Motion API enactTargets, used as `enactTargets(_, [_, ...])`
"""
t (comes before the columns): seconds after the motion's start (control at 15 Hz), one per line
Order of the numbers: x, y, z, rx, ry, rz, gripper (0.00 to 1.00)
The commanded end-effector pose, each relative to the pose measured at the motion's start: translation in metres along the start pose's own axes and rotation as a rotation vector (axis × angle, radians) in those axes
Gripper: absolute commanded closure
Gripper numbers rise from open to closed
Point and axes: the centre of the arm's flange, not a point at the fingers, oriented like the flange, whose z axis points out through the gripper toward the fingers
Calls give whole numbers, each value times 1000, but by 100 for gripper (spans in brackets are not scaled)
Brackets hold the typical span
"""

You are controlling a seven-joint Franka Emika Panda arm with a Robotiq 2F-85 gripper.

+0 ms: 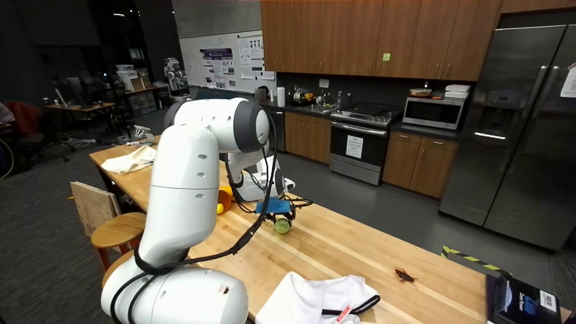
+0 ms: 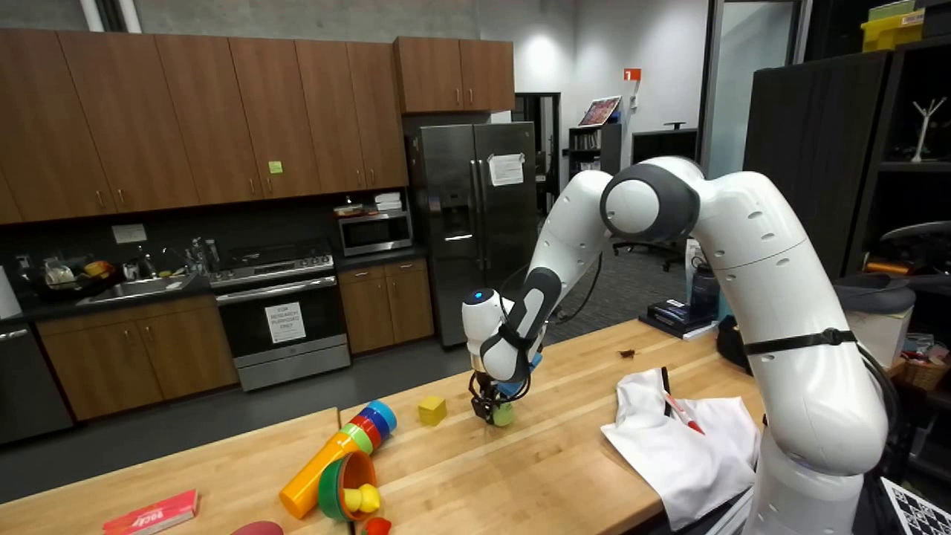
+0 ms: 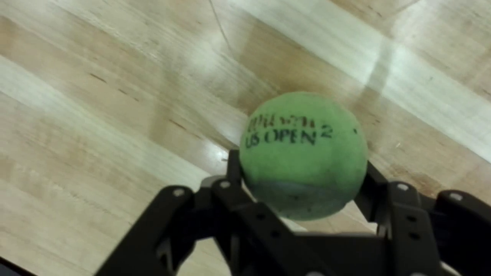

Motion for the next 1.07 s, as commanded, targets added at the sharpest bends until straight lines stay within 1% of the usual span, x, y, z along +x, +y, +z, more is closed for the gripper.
enactTargets(0.0, [-3, 7, -3, -17, 12, 35, 58])
enactTargets(0.13, [-2, 9, -1, -25, 13, 50, 58])
enactTargets(0.27, [0, 7, -2, -9, 4, 65, 58])
enactTargets(0.33, [-1, 7, -2, -8, -4, 69, 8])
enactTargets(0.4, [0, 8, 2, -5, -1, 50, 32])
enactTargets(0.47, [-1, 8, 2, -5, -2, 51, 28])
enactTargets(0.67, [0, 8, 2, -4, -2, 54, 9])
enactTargets(0.8, [-1, 8, 2, -4, -2, 55, 8])
enactTargets(0.87, [-1, 8, 2, -4, -2, 55, 2])
enactTargets(0.93, [0, 7, 2, -10, 13, 53, 1])
enactTargets(1.0, [-1, 5, 2, -31, 44, 22, 0])
